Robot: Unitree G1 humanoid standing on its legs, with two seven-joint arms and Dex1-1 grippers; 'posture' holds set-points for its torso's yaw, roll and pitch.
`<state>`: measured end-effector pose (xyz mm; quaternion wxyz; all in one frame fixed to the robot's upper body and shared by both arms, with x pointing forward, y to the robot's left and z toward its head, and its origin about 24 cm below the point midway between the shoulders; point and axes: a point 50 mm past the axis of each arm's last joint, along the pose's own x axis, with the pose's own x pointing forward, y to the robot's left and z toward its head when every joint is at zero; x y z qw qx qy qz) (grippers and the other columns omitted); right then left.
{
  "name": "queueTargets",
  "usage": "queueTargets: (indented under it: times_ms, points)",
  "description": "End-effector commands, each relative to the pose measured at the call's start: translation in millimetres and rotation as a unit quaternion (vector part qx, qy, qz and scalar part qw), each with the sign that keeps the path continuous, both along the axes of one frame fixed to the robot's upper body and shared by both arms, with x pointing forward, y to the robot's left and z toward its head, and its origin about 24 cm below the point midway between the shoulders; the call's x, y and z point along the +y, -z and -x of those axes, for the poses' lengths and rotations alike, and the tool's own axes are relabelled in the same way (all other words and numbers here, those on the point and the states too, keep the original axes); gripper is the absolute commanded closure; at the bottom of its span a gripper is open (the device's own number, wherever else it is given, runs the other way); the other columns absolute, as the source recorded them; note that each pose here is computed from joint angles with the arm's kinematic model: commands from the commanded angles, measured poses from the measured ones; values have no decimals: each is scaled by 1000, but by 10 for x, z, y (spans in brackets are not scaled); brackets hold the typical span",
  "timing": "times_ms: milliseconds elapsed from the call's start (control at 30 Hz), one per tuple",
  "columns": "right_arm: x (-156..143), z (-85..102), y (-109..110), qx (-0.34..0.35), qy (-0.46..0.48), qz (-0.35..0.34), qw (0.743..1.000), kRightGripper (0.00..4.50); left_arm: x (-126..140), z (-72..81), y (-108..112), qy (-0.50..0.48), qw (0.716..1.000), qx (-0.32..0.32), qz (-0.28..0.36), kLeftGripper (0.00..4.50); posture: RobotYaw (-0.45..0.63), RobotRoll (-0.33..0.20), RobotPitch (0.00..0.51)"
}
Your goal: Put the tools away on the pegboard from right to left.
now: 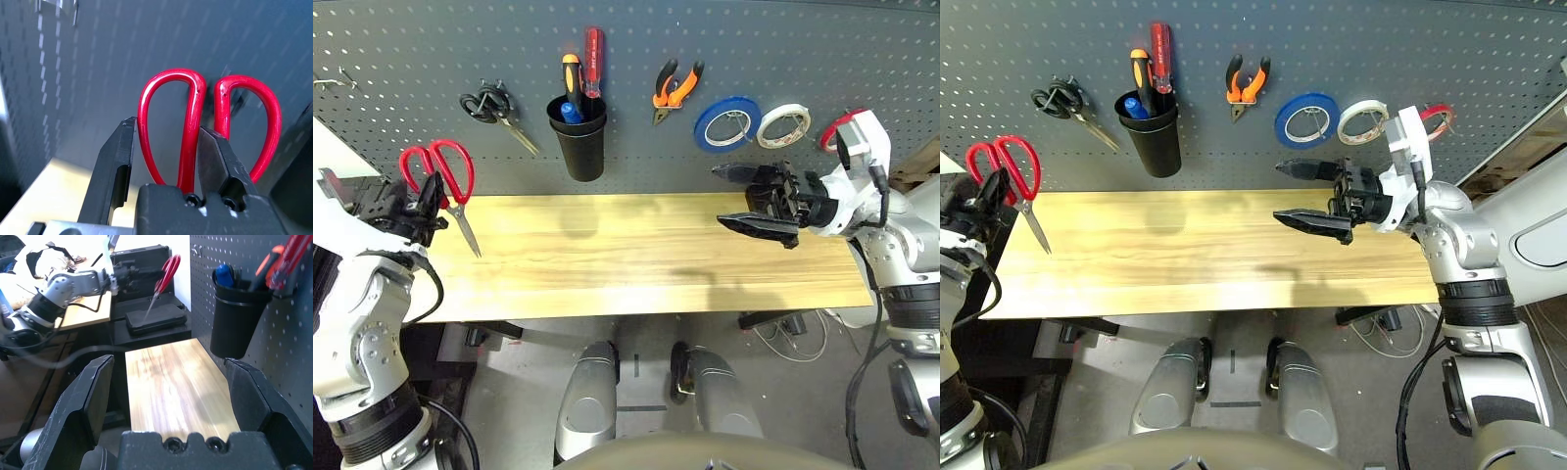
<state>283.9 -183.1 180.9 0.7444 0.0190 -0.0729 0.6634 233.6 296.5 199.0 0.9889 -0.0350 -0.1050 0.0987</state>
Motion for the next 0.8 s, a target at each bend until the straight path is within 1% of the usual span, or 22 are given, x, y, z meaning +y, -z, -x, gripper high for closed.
queueTargets:
  times_ms: [33,100,267,367,600,800]
  points:
    - [-37,-1,-109,-14,14,0,1000,0,-28,-78,-16,1,1000,-11,-4,2398,162,0,73]
    - [-27,-6,-121,-15,18,1,1000,0,-46,-119,-34,7,1000,-19,-3,2398,156,0,72]
    - [-5,28,-122,-16,27,2,1000,0,-69,-279,-24,8,1000,-15,-5,2398,134,0,67]
    - [4,46,-125,-16,29,1,999,0,-72,-349,-12,7,1000,-15,-6,2398,125,0,66]
    - [1,96,-120,-20,34,-1,999,0,-64,-567,54,3,1000,-5,-1,2398,93,0,65]
    - [-10,126,-110,-23,42,-5,999,0,-56,-693,148,-6,1000,9,5,2398,69,0,62]
